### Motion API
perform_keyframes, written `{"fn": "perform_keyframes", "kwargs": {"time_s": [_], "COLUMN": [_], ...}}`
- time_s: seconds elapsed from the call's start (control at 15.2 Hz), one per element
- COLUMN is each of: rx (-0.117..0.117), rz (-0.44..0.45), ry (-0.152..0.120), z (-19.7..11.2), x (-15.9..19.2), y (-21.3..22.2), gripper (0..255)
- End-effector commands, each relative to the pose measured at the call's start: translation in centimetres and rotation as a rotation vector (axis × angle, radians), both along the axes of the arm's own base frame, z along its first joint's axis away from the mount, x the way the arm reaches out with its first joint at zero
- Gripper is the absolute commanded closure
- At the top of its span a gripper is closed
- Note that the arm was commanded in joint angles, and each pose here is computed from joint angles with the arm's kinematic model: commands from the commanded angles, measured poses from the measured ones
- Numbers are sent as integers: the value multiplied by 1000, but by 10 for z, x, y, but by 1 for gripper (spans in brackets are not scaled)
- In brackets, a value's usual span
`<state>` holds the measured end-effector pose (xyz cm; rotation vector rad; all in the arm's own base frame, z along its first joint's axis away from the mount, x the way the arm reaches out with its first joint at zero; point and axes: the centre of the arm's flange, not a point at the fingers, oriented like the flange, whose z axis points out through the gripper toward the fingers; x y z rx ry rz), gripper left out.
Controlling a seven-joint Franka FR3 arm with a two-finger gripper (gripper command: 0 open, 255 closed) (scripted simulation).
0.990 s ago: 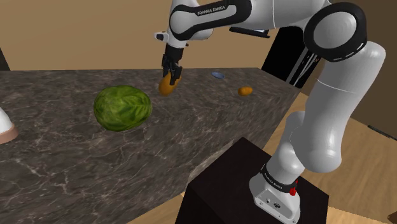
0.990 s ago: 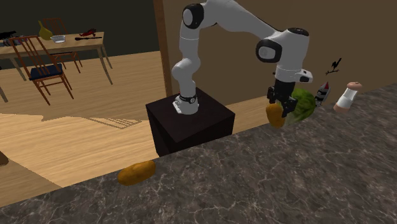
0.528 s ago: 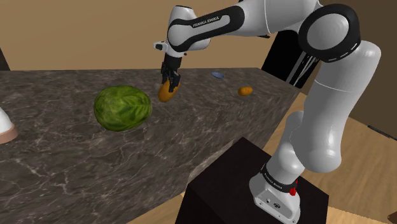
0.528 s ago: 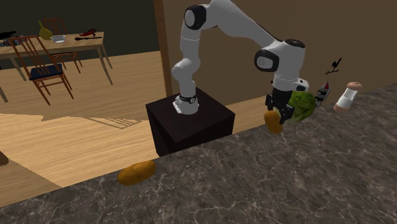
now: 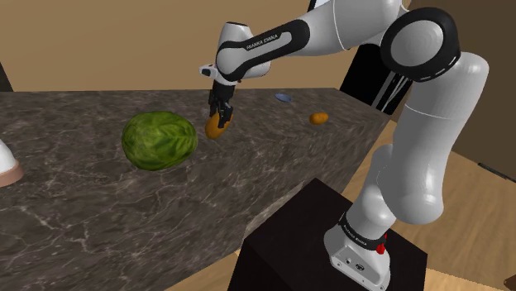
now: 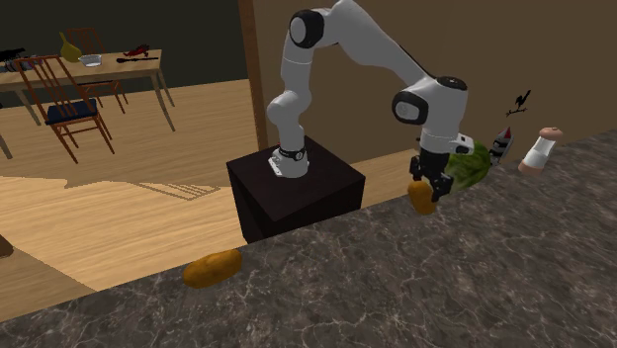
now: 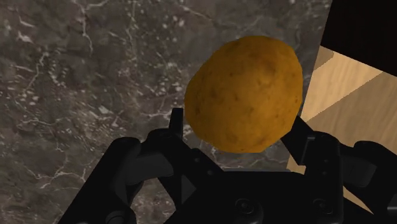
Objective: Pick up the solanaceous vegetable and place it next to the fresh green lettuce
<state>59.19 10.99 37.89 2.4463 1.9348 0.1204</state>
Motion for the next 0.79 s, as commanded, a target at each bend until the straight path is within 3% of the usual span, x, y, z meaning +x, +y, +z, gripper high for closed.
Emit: {"fn": "perform_keyframes", "kwargs": {"time_s": [0.0,0.26,0.73], "rx": [-2,-2,-2], "rz": [3,3,3], "ry": [10,10,10], "z": [-15,-36,-36], "x": [-1,-1,-1], "y": [2,2,2], "gripper": [255,255,255]}}
